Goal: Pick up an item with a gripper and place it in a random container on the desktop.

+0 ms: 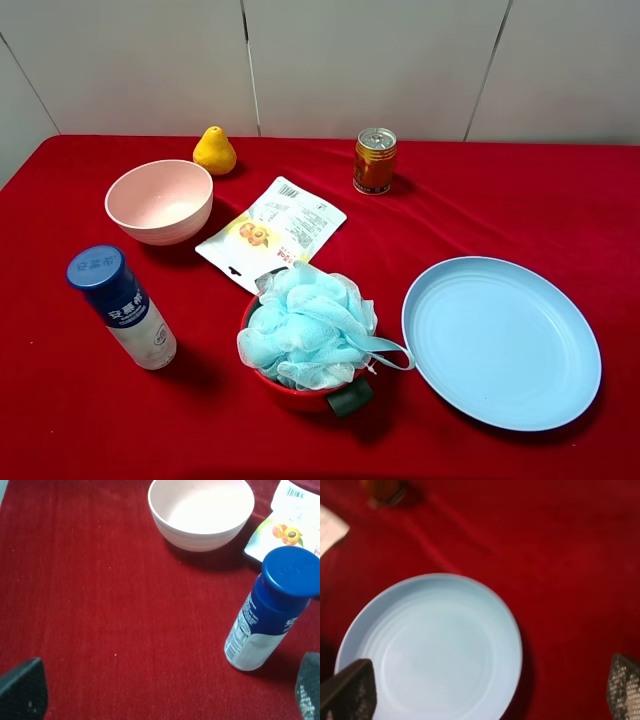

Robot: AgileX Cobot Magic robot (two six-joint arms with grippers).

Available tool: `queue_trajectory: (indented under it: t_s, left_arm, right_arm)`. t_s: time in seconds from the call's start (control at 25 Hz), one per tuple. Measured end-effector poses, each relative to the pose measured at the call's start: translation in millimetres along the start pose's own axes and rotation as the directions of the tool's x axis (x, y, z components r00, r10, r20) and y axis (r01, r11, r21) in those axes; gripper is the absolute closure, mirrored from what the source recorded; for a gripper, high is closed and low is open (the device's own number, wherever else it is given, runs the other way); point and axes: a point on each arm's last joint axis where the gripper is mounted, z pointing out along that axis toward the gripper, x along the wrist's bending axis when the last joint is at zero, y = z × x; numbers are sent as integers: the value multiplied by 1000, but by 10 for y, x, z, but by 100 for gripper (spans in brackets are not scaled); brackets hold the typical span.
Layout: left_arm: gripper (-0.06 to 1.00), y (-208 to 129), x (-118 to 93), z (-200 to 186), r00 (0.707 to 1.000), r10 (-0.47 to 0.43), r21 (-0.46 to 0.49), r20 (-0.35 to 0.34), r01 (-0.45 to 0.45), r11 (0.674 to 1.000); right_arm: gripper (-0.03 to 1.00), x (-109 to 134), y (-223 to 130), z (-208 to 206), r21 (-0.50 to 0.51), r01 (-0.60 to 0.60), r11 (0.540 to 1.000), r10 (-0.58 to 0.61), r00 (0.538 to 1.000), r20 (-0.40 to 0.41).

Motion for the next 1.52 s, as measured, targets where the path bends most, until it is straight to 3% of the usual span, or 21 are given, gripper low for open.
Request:
queue_trajectory:
  t_s: [0.32,0.72,1.52]
  left_arm:
    - [-5,0,0,0,1000,0,0,0,0,1000]
    - [-5,0,0,0,1000,0,0,0,0,1000]
    - [-5,0,0,0,1000,0,0,0,0,1000]
  right_arm:
    - [28,-17,-332,-160,-175,-83,981,100,991,86]
    - [28,52,-360,-104,-181,-69,981,76,997,32]
    - [28,57,-360,-104,-181,-58,982,64,998,29]
